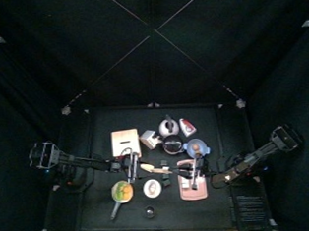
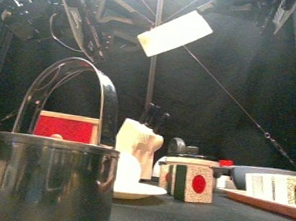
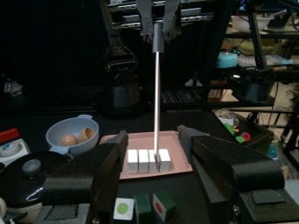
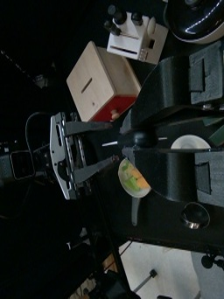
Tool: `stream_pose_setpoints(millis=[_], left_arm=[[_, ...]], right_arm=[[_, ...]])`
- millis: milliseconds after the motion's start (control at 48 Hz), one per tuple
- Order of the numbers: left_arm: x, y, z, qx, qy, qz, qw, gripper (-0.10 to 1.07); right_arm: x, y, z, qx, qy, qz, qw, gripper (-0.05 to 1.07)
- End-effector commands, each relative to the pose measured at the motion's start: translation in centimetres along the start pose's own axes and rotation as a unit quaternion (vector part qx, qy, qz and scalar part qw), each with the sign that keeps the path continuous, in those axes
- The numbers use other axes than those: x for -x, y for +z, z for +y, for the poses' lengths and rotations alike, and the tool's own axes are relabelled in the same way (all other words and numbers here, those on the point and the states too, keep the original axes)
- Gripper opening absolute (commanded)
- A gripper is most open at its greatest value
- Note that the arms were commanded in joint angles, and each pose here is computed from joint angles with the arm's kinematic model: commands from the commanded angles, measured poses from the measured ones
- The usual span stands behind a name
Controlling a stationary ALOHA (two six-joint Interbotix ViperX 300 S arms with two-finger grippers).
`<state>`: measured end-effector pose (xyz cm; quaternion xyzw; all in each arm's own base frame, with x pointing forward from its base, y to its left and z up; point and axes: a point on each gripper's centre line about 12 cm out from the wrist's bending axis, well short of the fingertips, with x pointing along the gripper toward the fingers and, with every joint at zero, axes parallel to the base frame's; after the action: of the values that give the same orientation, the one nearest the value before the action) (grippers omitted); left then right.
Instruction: Grab cleaver with other hand
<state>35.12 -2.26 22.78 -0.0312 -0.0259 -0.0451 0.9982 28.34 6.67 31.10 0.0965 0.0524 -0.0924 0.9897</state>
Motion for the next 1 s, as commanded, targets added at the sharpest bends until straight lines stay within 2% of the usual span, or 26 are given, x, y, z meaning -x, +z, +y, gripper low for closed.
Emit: stream_pose_setpoints(millis=[0, 104, 354, 750, 979], left_arm=[[-0.4, 0.9, -0.1, 0.000, -0.002, -0.018, 0.9998, 0.86], [-0.4, 0.9, -0.1, -0.002, -0.004, -0.017, 0.9998, 0.82], [-0.5, 1.1, -0.3, -0.010, -0.013, -0.023, 0.9996, 0.61], [-0.6, 1.1, -0.4, -0.010, -0.016, -0.038, 0.9991, 0.36], [-0.7, 0.7, -0.4, -0.016, -0.018, -0.039, 0.9990, 0.32]], right_arm=[[0.4, 1.0, -0.1, -0.004, 0.003, -0.017, 0.9998, 0.38], [0.6, 1.1, -0.2, -0.003, 0.005, -0.020, 0.9998, 0.38], [0.6, 0.9, -0.2, 0.000, 0.005, -0.019, 0.9998, 0.38], [0.7, 0.4, -0.5, -0.007, 0.000, -0.008, 0.9999, 0.38], [0.7, -0.2, -0.5, -0.014, 0.004, 0.006, 0.9999, 0.39]])
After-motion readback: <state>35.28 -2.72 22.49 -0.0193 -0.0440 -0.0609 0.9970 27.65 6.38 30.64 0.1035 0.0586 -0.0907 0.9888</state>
